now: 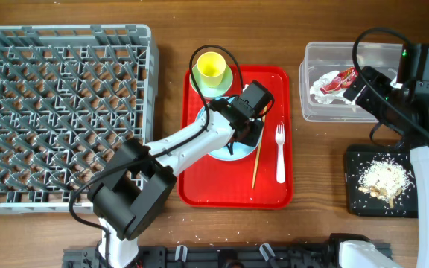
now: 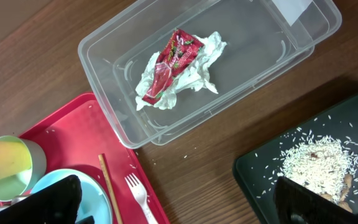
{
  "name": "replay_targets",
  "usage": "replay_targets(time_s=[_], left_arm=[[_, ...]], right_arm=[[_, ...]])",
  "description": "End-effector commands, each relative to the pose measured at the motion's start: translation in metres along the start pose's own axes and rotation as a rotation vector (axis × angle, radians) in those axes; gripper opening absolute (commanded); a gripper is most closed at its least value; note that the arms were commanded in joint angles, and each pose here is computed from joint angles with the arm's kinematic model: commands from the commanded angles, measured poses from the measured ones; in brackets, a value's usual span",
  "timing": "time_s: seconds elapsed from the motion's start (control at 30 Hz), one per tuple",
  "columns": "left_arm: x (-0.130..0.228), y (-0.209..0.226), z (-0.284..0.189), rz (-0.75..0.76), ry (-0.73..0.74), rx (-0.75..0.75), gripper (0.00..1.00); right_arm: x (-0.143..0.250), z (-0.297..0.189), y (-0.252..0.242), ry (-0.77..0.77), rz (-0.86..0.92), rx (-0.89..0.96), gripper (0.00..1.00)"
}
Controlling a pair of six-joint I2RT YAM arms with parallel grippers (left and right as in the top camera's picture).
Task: Sort waste into correct bins and load items into the dishwasher rack
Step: 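Grasp the small bowl on the blue plate with the left gripper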
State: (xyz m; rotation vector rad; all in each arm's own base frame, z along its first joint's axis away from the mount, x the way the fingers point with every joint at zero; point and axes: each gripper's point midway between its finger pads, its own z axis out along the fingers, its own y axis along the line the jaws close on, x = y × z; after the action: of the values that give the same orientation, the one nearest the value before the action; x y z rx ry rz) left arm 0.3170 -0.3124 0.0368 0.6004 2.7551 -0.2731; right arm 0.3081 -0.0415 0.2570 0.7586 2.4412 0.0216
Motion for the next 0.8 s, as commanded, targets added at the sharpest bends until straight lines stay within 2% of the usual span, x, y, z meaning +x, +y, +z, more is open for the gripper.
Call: replay_targets(time_s=[0.0, 0.03, 0.1, 0.3, 0.47, 0.63, 0.77], left_arm=[[0.001, 0.007, 0.007, 0.021, -0.005, -0.054, 0.28], [0.0, 0.011, 0.007, 0.021, -0.013, -0.081, 0.24], [-0.001, 0.012, 0.007, 0.021, -0.015, -0.085, 0.23], [0.004, 0.013, 0.009, 0.017, 0.003, -0.09, 0.06], [0.006, 0.009, 0.01, 0.017, 0.013, -0.072, 0.14], [0.007, 0.009, 0.01, 0.017, 0.017, -0.072, 0.04], [0.009, 0.002, 0.007, 0.016, 0.031, -0.031, 0.04]], right_arm=[[-0.001, 0.003, -0.004, -0.001, 0.002, 0.025, 1.0], [-0.001, 0.003, -0.004, -0.001, 0.002, 0.025, 1.0], [-0.001, 0.003, -0.004, -0.001, 0.002, 0.025, 1.0], [-0.001, 0.003, -0.004, -0.003, 0.003, 0.024, 1.0], [-0.002, 0.003, -0.004, -0.004, 0.003, 0.023, 1.0], [-0.002, 0.003, -0.004, -0.004, 0.002, 0.023, 1.0], [-0.002, 0.003, -0.004, -0.004, 0.003, 0.023, 1.0]])
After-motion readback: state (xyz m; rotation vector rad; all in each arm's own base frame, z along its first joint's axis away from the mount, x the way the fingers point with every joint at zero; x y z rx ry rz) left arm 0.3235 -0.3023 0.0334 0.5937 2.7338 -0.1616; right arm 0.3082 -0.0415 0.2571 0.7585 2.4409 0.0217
